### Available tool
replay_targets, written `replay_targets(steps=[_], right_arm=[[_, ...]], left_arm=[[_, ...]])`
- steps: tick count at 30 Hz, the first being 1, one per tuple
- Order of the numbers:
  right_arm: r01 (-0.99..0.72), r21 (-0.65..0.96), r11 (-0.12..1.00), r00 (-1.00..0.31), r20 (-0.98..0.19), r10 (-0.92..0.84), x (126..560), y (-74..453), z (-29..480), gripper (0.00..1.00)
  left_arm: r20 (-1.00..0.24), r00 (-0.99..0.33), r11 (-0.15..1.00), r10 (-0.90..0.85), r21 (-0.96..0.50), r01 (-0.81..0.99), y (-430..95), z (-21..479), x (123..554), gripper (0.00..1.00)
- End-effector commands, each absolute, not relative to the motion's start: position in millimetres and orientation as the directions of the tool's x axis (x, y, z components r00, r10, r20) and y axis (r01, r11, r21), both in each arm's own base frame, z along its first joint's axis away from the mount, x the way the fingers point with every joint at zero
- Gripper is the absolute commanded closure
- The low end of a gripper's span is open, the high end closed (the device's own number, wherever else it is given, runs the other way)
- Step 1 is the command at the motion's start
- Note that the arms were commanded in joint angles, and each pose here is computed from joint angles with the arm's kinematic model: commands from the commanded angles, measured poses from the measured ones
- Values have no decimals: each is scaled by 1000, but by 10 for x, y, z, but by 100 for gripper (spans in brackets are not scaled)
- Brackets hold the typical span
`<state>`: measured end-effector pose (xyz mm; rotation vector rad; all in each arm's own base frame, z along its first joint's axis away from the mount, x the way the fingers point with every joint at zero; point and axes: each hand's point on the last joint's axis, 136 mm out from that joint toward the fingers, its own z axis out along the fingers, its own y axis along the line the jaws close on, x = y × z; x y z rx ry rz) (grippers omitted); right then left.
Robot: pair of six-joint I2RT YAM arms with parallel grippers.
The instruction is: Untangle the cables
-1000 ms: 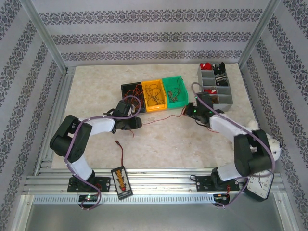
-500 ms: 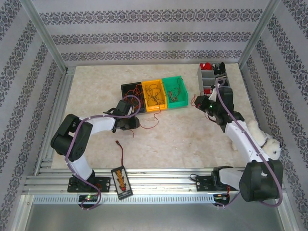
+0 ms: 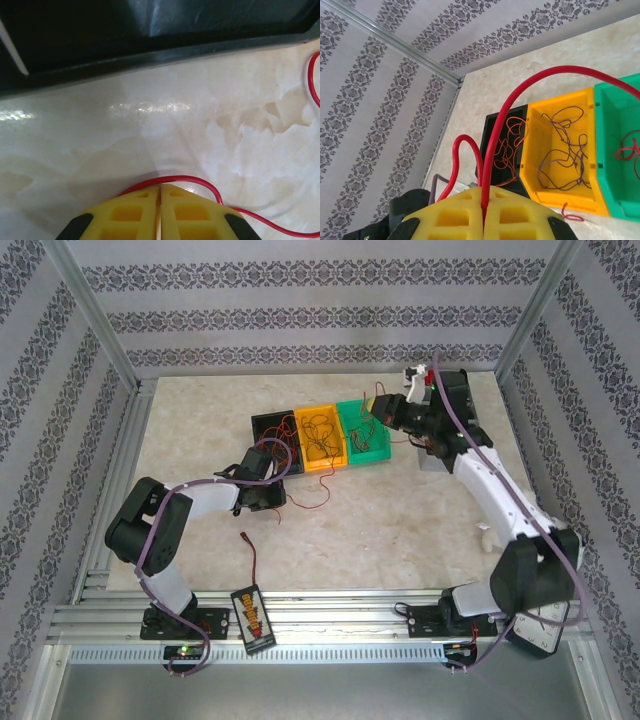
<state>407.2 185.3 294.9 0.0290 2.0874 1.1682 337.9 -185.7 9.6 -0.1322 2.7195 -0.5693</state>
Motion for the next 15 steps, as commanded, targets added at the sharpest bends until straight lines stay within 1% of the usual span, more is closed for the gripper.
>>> replay_targets(steps=[1,7,9,15], right_arm=[[-407,747,526,-728,-613,308,4215,2071,3133,95],[-453,760,466,-725,-618,304,4564,2317,3305,95],[-459,775,434,-729,-608,314,4678,2378,3346,95],[-422,820,386,-770,-549,326,4931,2491,3142,95]], left_arm=[[-230,-960,970,-159,-218,-108,-1446,-452,3085,92],[-223,-962,970,-157,-218,-108,-1450,-474,3079,96],[-216,-964,970,-155,-220,-106,-1462,-489,3083,98],[-206,-967,971,-150,-217,-105,-1472,-528,3091,100]])
